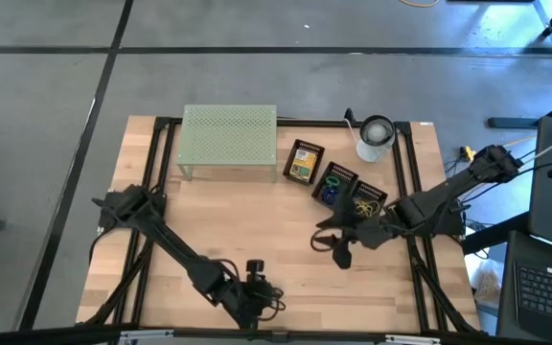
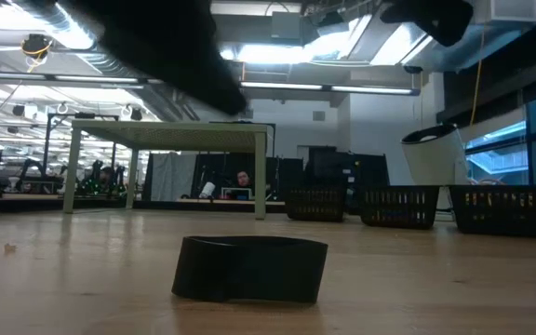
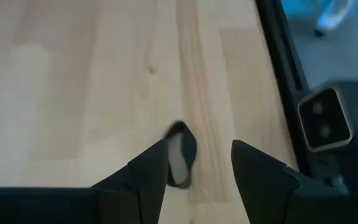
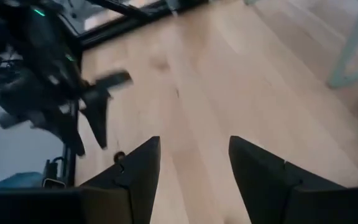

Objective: Pick & Place Office Desk Supplies
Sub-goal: Put the black rubber band into the bottom black bin

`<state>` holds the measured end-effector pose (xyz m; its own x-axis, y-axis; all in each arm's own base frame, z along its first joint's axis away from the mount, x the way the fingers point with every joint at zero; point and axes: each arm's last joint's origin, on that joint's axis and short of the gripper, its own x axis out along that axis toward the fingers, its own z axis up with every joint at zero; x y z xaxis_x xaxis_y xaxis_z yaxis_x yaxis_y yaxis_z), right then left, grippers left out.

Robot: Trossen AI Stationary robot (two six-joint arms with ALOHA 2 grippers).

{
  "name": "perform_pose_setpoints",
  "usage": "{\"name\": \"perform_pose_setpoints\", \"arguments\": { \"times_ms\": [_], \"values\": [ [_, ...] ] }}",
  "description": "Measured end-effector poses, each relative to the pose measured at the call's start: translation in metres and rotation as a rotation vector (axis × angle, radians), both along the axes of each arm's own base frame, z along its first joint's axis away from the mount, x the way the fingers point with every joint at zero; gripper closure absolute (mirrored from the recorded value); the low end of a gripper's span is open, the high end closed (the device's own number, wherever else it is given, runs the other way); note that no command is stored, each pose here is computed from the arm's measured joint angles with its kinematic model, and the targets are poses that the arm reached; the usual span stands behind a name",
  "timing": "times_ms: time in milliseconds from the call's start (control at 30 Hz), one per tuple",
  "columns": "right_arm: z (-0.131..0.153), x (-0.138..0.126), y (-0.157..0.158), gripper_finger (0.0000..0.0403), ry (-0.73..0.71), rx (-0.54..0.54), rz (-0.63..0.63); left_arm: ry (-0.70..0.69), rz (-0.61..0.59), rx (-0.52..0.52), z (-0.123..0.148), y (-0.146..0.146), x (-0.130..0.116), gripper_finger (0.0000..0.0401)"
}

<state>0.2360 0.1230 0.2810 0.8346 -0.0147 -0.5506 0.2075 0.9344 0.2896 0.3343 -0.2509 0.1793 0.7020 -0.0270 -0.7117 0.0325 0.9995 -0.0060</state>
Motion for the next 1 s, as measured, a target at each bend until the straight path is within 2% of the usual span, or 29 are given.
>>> {"name": "perform_pose_setpoints", "arguments": {
  "times_ms": [100,300,533,667,867,1000],
  "values": [
    [-0.005,0.005,0.01,0.0208,-0.02,-0.031,0.032,0.028,-0.023,0.029,-0.018,-0.003,0.003,0.0226],
    [-0.022,0.015,0.025,0.0208,0.003,-0.106,0.097,0.069,0.006,0.094,-0.046,0.0,0.009,0.0226],
    [-0.036,0.024,0.031,0.0208,0.024,-0.122,0.103,0.131,0.035,0.034,-0.064,0.005,0.017,0.0235],
    [-0.036,0.024,0.033,0.0208,0.019,-0.116,0.112,0.122,0.041,0.031,-0.062,0.005,0.016,0.0279],
    [-0.034,0.023,0.039,0.0208,-0.009,-0.158,0.169,0.114,0.045,0.047,-0.06,0.003,0.013,0.0385],
    [-0.032,0.021,0.044,0.0209,-0.034,-0.17,0.201,0.102,0.076,0.046,-0.053,0.005,0.011,0.0395]
  ]
}}
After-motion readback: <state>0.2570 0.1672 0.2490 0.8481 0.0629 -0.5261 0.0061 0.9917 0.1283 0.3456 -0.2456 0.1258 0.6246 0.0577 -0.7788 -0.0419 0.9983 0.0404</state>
